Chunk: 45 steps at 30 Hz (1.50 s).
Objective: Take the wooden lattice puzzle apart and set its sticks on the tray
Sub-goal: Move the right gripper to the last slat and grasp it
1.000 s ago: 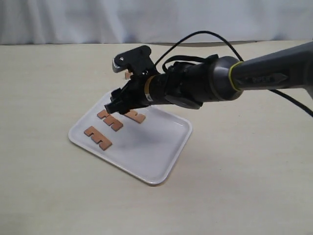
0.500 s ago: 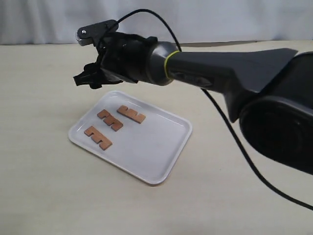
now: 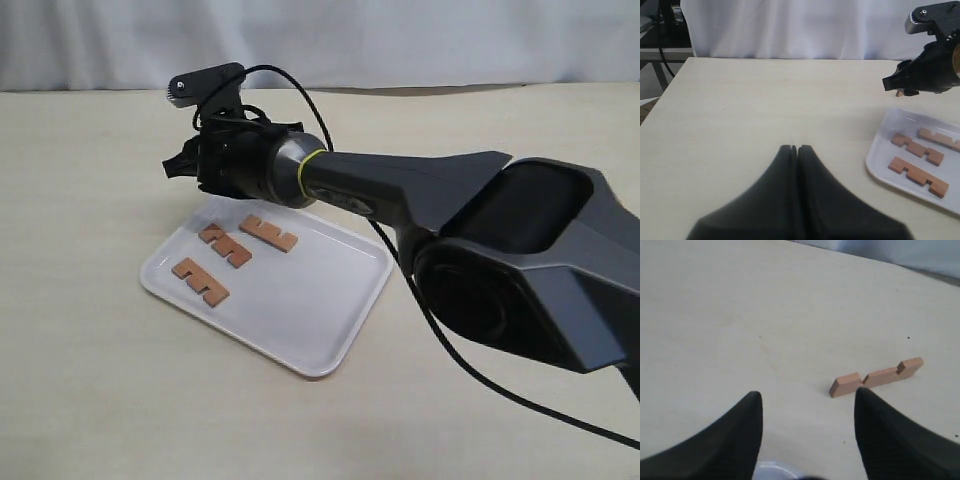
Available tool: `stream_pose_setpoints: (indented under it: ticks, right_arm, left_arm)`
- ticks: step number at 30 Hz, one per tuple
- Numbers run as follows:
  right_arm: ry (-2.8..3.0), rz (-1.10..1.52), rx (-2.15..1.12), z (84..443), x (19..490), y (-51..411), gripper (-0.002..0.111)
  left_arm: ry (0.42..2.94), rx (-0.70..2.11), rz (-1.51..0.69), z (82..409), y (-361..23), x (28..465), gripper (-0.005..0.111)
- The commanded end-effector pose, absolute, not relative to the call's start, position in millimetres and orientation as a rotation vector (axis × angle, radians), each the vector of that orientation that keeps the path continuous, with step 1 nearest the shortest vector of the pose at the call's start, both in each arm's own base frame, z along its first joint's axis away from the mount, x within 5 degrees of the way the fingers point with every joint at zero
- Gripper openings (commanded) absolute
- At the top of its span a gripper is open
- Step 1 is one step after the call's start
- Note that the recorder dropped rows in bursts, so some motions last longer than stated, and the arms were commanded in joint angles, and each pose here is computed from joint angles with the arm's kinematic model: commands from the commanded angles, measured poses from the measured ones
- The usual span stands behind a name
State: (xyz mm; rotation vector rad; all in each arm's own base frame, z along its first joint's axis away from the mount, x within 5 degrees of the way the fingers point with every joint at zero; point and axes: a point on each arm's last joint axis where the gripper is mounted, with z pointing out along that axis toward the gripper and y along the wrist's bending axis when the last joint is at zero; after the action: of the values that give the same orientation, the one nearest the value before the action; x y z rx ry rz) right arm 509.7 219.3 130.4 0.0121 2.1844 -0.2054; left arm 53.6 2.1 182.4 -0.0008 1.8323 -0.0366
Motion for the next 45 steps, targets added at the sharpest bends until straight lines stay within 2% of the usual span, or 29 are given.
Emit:
stream_pose_setpoints:
  ticks: [1, 5, 10, 14, 21, 23, 27, 32, 34, 40, 45]
  right_arm:
    - [2.298, -0.131, -0.268, 139.4, 508.8, 217.3, 0.052]
    - [2.413, 0.067, -0.431, 152.0, 514.0, 185.6, 0.052]
    - [2.429, 0.195, -0.598, 168.2, 511.1, 165.6, 0.052]
    - [2.39, 0.215, -0.697, 182.5, 512.6, 148.1, 0.052]
    - [2.319, 0.084, -0.707, 186.7, 530.5, 84.9, 0.052]
    - [2.279, 0.042, -0.709, 184.1, 536.1, 75.3, 0.056]
    - [2.237, -0.003, -0.677, 168.0, 549.4, 65.5, 0.073]
    - [2.235, 0.079, -0.589, 144.7, 565.8, 70.3, 0.073]
    - [2.244, 0.126, -0.523, 134.7, 570.8, 72.0, 0.077]
    - [2.247, 0.197, -0.512, 127.2, 571.8, 88.6, 0.102]
    - [2.273, 0.203, -0.471, 127.1, 571.1, 86.9, 0.103]
  left_arm:
    - [1.832, 0.001, -0.045, 181.8, 1.7, 53.6, 0.0]
    - [1.832, 0.001, -0.045, 181.8, 1.7, 53.6, 0.0]
    - [1.826, 0.004, -0.045, 182.4, 1.6, 53.8, 0.0]
    - [1.828, 0.003, -0.044, 182.2, 1.7, 53.7, 0.0]
    - [1.828, 0.003, -0.044, 182.2, 1.7, 53.7, 0.0]
    - [1.828, 0.003, -0.044, 182.2, 1.7, 53.7, 0.0]
    - [1.828, 0.003, -0.044, 182.2, 1.7, 53.7, 0.0]
    - [1.828, 0.003, -0.044, 182.2, 1.7, 53.7, 0.0]
    - [1.828, 0.003, -0.044, 182.2, 1.7, 53.7, 0.0]
    - [1.828, 0.003, -0.044, 182.2, 1.7, 53.7, 0.0]
    - [1.828, 0.003, -0.044, 182.2, 1.7, 53.7, 0.0]
